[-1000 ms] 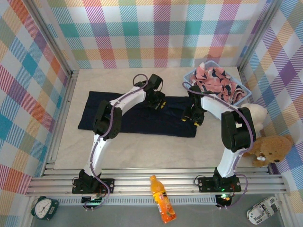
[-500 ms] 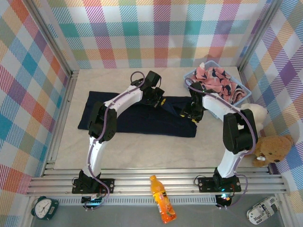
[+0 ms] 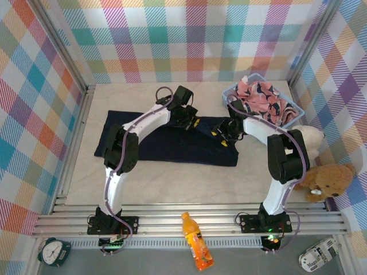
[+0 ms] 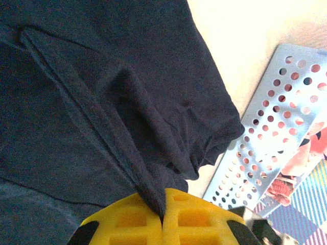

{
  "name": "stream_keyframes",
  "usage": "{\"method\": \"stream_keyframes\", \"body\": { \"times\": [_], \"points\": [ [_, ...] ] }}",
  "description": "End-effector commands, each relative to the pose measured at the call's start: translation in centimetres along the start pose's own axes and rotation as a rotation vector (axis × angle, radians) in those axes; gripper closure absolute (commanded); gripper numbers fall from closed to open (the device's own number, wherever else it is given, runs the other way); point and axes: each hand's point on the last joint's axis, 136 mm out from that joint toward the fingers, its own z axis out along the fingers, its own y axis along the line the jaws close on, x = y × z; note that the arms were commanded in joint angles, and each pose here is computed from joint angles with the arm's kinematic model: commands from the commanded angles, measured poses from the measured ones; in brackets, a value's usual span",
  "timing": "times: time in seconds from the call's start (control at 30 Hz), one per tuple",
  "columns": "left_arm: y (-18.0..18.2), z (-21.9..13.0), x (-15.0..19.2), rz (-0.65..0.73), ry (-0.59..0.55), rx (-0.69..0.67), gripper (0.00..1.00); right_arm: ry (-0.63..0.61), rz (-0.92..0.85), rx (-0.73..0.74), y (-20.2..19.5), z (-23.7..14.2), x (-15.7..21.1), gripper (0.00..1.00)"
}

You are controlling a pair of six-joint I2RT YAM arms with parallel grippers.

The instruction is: Fold and stack the mixed laundry pile

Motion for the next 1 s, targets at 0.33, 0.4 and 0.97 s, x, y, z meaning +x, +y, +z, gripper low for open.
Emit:
{"method": "stream_keyframes", "body": {
  "times": [0.33, 0.4, 0.97],
  "points": [
    [-0.1, -2.2, -0.7, -0.045, -0.005, 0.047, 1.0, -0.068, 0.132, 0.022, -1.7, 0.5, -2.8, 0.91],
    [-0.1, -2.4, -0.7, -0.041, -0.008, 0.046, 1.0, -0.072, 0.136, 0.006, -1.5, 0.2, -3.4, 1.0],
    [3.4, -2.9, 0.5, 0.074, 0.055, -0.04, 0.97, -0.026, 0.13, -0.061, -1.4, -3.1, -0.2, 0.76]
  ]
}}
